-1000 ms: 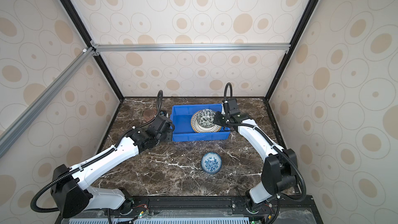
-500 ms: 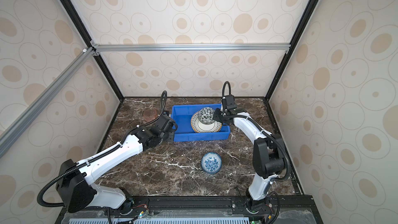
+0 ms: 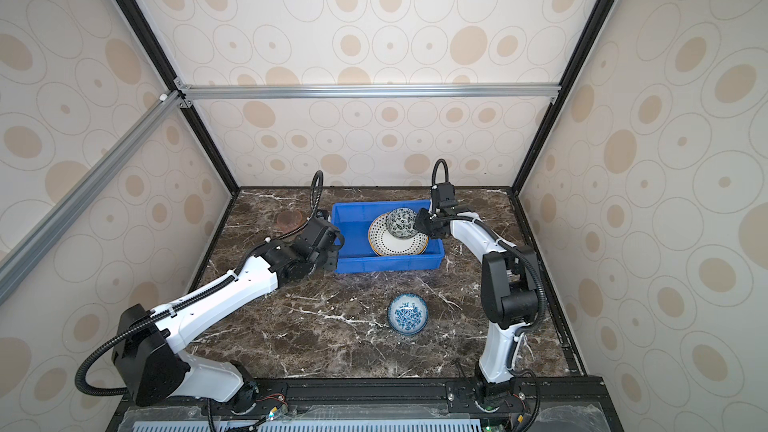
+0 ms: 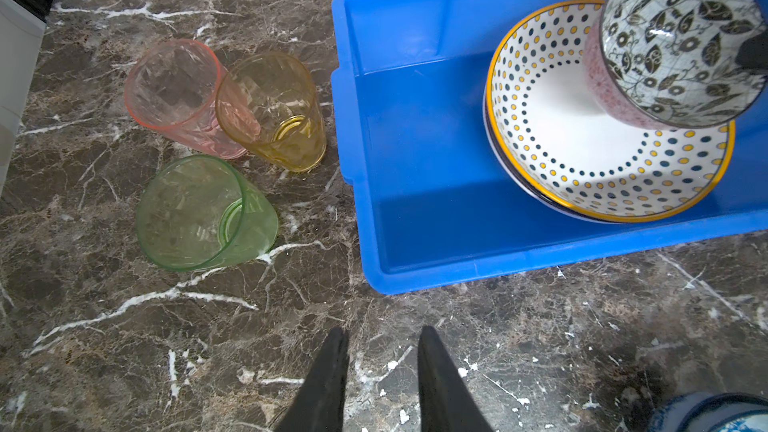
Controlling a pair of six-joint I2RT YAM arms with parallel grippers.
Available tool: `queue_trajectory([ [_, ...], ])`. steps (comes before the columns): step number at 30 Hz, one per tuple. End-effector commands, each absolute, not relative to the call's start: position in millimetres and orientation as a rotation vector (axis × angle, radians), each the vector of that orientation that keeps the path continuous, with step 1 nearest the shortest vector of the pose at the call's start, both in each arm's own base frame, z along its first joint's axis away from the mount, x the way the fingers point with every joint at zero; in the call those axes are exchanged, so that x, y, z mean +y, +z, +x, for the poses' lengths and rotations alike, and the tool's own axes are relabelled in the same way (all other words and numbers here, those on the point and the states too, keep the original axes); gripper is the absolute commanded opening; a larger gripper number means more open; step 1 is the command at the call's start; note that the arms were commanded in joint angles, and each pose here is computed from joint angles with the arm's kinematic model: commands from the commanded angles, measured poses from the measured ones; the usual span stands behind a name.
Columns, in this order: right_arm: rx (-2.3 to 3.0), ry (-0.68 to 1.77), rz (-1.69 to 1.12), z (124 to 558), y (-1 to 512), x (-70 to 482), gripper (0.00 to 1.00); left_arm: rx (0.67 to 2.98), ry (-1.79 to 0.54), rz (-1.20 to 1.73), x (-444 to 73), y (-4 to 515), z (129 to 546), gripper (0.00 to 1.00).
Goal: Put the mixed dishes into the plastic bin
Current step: 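Carry the leaf-patterned bowl over the bin and lower it onto the dotted plate, then set the bowl upright on the dotted plate and open the right gripper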
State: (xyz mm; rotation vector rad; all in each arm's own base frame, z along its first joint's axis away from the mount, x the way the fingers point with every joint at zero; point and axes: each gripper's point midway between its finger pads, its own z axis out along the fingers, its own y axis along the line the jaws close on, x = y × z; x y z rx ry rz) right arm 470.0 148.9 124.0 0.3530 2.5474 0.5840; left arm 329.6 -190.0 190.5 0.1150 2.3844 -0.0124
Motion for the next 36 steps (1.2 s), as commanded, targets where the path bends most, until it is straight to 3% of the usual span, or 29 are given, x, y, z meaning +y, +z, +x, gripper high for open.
queue_trajectory([
  [1, 2.489, 0.641, 0.343, 484.9, 139.3, 156.0, 0.0, 2.367, 0.011, 0.11, -189.0, 200.7, 336.7, 0.3],
  [23, 2.561, 0.61, 0.376, 483.0, 116.4, 153.7, 0.0, 2.375, 0.012, 0.086, -183.2, 198.8, 333.5, 0.3],
  [36, 2.554, 0.606, 0.384, 479.3, 130.1, 152.0, 0.1, 2.363, -0.018, 0.045, -174.8, 203.4, 323.6, 0.3],
])
